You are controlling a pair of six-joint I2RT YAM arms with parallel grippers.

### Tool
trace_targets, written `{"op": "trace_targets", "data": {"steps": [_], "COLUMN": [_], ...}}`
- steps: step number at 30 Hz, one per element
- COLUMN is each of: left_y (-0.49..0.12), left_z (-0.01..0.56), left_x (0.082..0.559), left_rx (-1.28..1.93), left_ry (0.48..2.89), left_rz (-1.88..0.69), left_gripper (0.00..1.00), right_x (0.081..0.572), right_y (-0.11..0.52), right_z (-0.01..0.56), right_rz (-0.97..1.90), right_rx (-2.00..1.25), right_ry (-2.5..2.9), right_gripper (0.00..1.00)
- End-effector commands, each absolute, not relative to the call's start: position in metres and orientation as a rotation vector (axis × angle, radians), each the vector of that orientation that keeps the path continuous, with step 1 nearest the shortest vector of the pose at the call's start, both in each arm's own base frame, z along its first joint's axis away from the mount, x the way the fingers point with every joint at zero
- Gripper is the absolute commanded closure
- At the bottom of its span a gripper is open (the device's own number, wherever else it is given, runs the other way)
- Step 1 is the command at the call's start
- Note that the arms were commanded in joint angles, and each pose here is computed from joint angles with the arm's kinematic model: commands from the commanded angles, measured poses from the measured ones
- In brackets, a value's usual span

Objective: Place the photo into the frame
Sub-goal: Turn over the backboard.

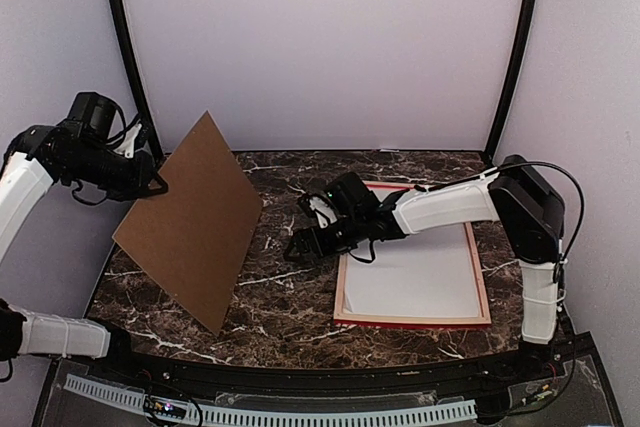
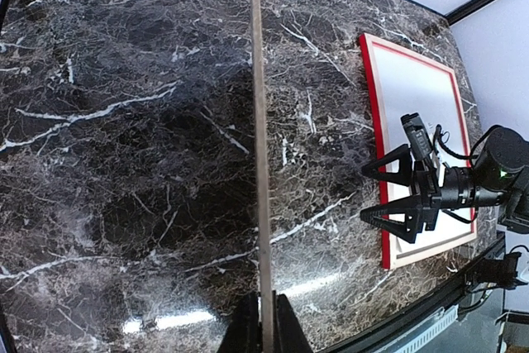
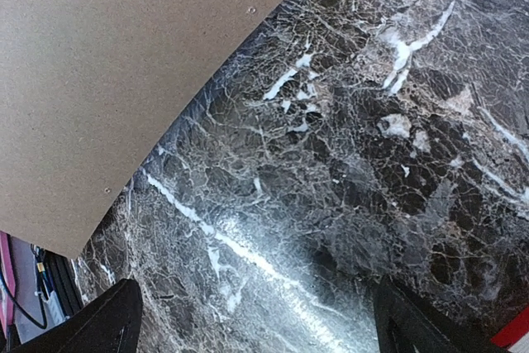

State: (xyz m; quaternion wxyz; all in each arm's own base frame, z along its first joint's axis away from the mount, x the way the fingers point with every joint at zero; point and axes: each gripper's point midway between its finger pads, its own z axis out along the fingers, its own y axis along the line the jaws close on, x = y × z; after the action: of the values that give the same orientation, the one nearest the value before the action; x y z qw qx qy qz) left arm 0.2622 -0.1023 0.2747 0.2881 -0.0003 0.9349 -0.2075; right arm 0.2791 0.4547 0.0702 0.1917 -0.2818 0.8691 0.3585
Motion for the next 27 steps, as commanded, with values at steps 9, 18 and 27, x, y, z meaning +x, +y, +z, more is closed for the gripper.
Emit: {"op": "trace_targets", "data": {"steps": [9,18,27], "left_y": [-0.120,-0.145,-0.181], "left_z": [0.275,0.278,0.285], "left_x": [0.260,0.256,0.248], "left_rx": [0.043,0.026,0.085], "left_ry": [2.507,2.459,2.394], "left_rz": [-0.582,-0.713,-0.965], "left_gripper": [1.00,0.95,0.69], "right_x": [0.279,0.272,0.268], "right_y": [0.473,0.517,0.531], "right_z": [0.073,0.070,0.068], "right_rz": [1.149,1.355,1.494], "right_rx": [-0.765,-0.766,-0.745], "right_ry": [2.434,2.382,2.359], "right_gripper": [0.01,0.02,0.02]}}
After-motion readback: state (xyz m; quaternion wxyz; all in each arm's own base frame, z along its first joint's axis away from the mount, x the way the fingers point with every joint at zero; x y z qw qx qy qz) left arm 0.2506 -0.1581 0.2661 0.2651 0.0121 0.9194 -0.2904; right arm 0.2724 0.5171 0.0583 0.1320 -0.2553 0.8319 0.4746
